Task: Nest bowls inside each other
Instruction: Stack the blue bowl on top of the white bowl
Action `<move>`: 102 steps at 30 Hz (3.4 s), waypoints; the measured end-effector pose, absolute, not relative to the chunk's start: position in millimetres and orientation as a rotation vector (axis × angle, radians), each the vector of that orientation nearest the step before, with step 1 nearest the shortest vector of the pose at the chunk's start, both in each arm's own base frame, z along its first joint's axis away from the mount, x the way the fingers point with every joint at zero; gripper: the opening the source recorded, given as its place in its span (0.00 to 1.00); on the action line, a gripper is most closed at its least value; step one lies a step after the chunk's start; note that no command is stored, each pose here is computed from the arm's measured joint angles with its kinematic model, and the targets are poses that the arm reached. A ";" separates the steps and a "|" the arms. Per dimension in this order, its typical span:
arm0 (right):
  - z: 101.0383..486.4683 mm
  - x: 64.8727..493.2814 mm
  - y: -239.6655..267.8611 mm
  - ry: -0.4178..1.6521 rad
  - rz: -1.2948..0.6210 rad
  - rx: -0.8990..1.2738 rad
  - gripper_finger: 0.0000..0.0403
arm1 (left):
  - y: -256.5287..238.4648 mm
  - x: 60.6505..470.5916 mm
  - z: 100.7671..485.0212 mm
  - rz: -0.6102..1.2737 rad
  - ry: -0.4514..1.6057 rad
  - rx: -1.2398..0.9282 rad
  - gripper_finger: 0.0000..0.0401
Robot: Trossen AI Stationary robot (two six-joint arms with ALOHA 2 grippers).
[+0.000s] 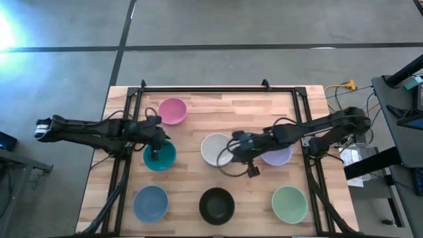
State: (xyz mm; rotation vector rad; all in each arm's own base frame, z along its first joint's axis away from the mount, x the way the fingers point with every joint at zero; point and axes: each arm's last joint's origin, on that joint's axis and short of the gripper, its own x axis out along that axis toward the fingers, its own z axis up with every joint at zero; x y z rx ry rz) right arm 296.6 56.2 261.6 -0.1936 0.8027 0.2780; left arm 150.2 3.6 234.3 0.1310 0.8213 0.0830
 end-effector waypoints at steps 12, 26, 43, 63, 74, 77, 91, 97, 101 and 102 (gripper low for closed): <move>233.0 222.2 39.4 0.428 0.144 -0.163 0.02 | 13.1 196.3 255.4 0.211 1.251 0.184 0.24; 229.8 204.6 36.0 0.267 0.140 -0.190 0.02 | 33.6 222.6 222.7 0.010 1.558 0.237 0.24; 227.5 205.9 36.3 0.278 0.142 -0.192 0.02 | 50.0 217.7 220.4 -0.054 1.520 0.157 0.24; 227.4 205.9 36.3 0.279 0.142 -0.192 0.02 | 57.4 235.0 182.2 -0.167 1.630 0.085 0.24; 227.4 205.9 36.3 0.280 0.141 -0.179 0.02 | 58.0 235.1 177.3 -0.221 1.653 0.031 0.03; 227.4 205.9 36.3 0.281 0.140 -0.173 0.02 | 58.3 233.6 184.2 -0.204 1.632 0.038 0.01; 224.0 204.9 36.1 0.297 0.143 -0.190 0.02 | 64.5 241.6 264.2 -0.036 1.370 0.212 0.00; 217.6 203.0 35.8 0.338 0.145 -0.196 0.02 | 68.9 259.9 319.8 0.055 1.035 0.268 0.00; 215.9 202.4 35.6 0.355 0.146 -0.198 0.02 | 72.5 276.3 351.1 0.129 0.782 0.203 0.00; 215.3 202.1 35.6 0.362 0.146 -0.200 0.02 | 73.1 281.0 356.2 0.128 0.738 0.177 0.00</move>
